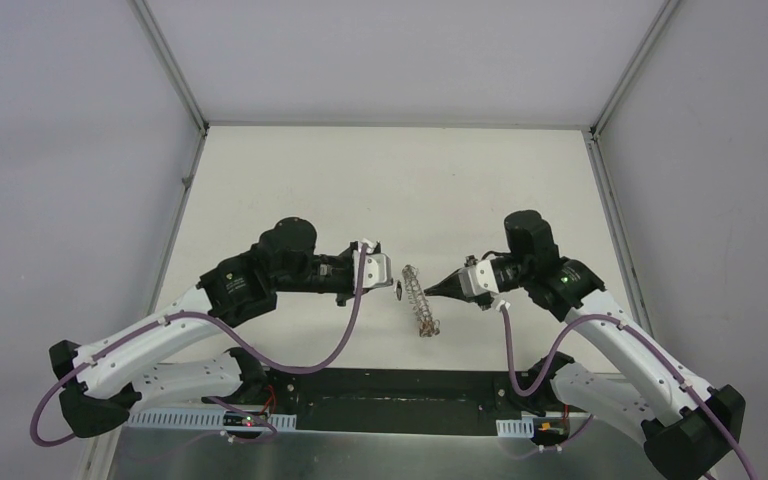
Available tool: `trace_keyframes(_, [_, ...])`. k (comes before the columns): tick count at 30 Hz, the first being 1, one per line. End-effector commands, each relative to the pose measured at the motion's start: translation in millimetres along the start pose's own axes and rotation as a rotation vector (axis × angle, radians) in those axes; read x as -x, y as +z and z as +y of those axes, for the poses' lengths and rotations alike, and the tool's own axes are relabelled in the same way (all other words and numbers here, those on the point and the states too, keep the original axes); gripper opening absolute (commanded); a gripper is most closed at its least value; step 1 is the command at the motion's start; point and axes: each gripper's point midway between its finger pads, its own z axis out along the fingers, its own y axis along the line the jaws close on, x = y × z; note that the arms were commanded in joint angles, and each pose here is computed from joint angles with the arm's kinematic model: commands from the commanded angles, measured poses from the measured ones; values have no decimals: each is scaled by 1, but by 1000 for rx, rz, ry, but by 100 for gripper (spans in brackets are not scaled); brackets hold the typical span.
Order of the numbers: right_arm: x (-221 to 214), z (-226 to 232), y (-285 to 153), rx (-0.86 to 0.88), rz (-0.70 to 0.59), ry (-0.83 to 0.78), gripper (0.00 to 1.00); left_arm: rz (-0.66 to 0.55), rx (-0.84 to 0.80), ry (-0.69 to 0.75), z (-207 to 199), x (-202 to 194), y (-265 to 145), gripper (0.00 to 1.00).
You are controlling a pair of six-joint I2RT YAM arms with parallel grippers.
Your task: Put the keys on the keyring
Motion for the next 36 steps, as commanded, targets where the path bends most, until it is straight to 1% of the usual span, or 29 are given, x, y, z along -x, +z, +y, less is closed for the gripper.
trace_keyframes(1, [28,-6,-2,20,-65,-156,0,-17,20,75,7,8,6,0])
trace_keyframes(13, [30,-8,0,23,-75,-112,0,33,26,132,5,6,21,0])
trace_keyframes(25, [31,-10,2,30,-80,-81,0,76,62,140,6,6,31,0])
trace_keyframes(36, [32,-11,2,30,-78,-67,0,91,36,171,-1,6,37,0])
